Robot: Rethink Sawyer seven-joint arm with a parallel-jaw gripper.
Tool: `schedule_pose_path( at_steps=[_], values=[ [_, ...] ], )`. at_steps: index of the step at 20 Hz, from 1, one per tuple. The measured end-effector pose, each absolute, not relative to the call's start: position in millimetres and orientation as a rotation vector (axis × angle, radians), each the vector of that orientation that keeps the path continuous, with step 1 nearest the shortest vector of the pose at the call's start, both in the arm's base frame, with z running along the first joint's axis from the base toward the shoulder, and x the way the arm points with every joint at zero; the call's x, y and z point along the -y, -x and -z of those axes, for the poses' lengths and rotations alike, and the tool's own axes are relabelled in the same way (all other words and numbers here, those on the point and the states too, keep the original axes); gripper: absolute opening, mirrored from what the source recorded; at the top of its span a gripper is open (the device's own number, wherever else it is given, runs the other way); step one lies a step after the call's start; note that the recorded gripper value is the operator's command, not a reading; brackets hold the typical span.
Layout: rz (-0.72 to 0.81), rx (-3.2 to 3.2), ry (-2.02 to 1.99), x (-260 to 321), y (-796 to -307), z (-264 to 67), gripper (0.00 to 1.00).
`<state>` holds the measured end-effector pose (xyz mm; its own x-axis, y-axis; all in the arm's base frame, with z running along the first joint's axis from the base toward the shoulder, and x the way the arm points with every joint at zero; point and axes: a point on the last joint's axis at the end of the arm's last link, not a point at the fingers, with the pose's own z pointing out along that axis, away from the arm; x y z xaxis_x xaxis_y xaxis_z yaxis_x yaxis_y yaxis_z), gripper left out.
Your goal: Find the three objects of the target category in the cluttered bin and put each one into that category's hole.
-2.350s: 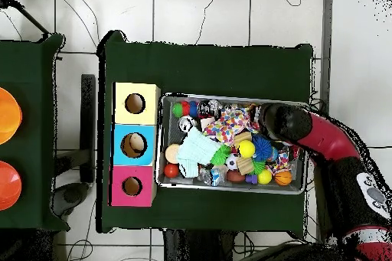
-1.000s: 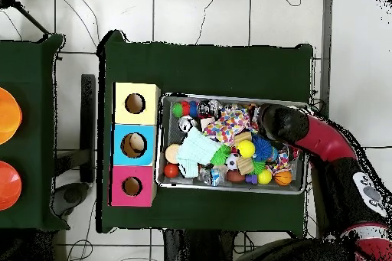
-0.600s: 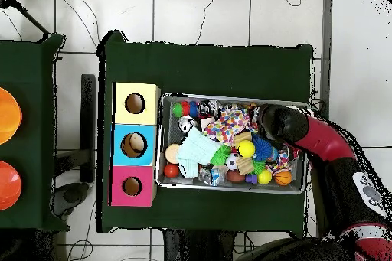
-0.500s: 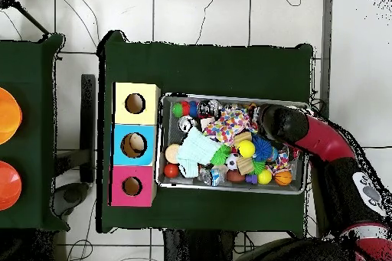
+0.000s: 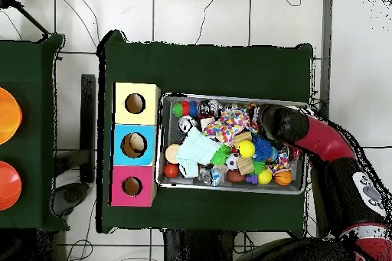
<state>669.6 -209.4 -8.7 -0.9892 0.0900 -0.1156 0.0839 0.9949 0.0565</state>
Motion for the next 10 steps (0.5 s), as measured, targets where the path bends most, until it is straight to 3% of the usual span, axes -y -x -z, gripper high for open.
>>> schedule_pose_path(
  at_steps=[10],
  values=[
    [-0.080,-3.021,-0.132,209.0,-669.1,10.0,1.00]
  ],
)
